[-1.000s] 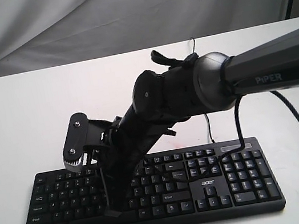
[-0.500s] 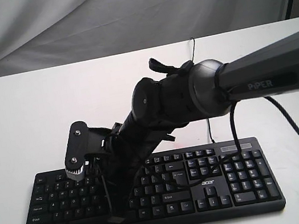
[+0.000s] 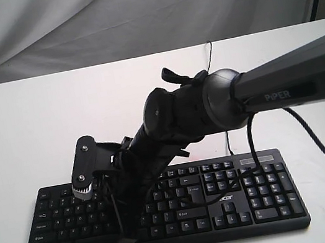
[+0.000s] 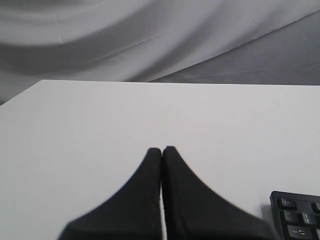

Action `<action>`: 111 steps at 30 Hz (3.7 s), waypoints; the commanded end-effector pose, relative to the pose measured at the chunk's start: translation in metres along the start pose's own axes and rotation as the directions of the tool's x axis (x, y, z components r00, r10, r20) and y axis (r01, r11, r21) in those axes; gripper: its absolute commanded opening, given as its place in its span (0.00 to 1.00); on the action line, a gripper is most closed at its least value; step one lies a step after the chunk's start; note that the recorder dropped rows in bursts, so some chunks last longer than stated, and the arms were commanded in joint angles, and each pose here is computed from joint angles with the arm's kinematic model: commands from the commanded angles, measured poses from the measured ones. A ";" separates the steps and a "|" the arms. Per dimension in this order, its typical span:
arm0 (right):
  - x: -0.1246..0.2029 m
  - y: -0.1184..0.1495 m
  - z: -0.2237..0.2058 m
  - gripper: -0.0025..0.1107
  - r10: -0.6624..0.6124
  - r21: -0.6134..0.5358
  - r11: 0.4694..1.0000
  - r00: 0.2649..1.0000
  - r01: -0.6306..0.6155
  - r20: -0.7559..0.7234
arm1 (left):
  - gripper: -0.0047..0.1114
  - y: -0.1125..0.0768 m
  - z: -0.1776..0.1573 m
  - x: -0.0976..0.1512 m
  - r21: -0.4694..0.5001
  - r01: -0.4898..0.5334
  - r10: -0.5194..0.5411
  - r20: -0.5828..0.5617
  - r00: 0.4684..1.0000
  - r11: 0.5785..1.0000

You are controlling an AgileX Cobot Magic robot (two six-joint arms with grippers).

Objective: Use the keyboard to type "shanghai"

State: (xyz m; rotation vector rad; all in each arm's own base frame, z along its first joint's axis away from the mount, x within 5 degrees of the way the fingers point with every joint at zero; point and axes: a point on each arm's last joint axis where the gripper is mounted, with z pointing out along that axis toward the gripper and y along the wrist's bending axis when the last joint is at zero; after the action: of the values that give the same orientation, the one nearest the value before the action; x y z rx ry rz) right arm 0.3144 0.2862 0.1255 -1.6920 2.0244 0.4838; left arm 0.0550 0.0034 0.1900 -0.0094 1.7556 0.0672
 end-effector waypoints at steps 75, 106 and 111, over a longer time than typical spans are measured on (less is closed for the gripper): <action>-0.079 0.011 0.030 0.02 -0.070 0.002 0.998 0.995 0.070 0.066 | 0.05 0.000 0.000 0.001 0.004 0.001 -0.001 0.006 1.000 1.000; -0.079 0.008 0.051 0.02 -0.070 0.034 0.997 0.997 0.069 0.026 | 0.05 0.000 0.000 0.001 0.004 0.001 -0.001 0.006 1.000 1.000; -0.076 0.007 0.056 0.02 -0.065 0.029 0.997 0.998 0.065 0.016 | 0.05 0.000 0.000 0.001 0.004 0.001 -0.001 0.006 1.000 1.000</action>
State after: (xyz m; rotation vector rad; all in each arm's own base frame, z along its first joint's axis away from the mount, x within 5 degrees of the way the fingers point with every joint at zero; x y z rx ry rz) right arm 0.3227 0.3798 0.1198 -1.7299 1.9549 0.4524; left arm 0.0550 0.0034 0.1900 -0.0094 1.7556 0.0672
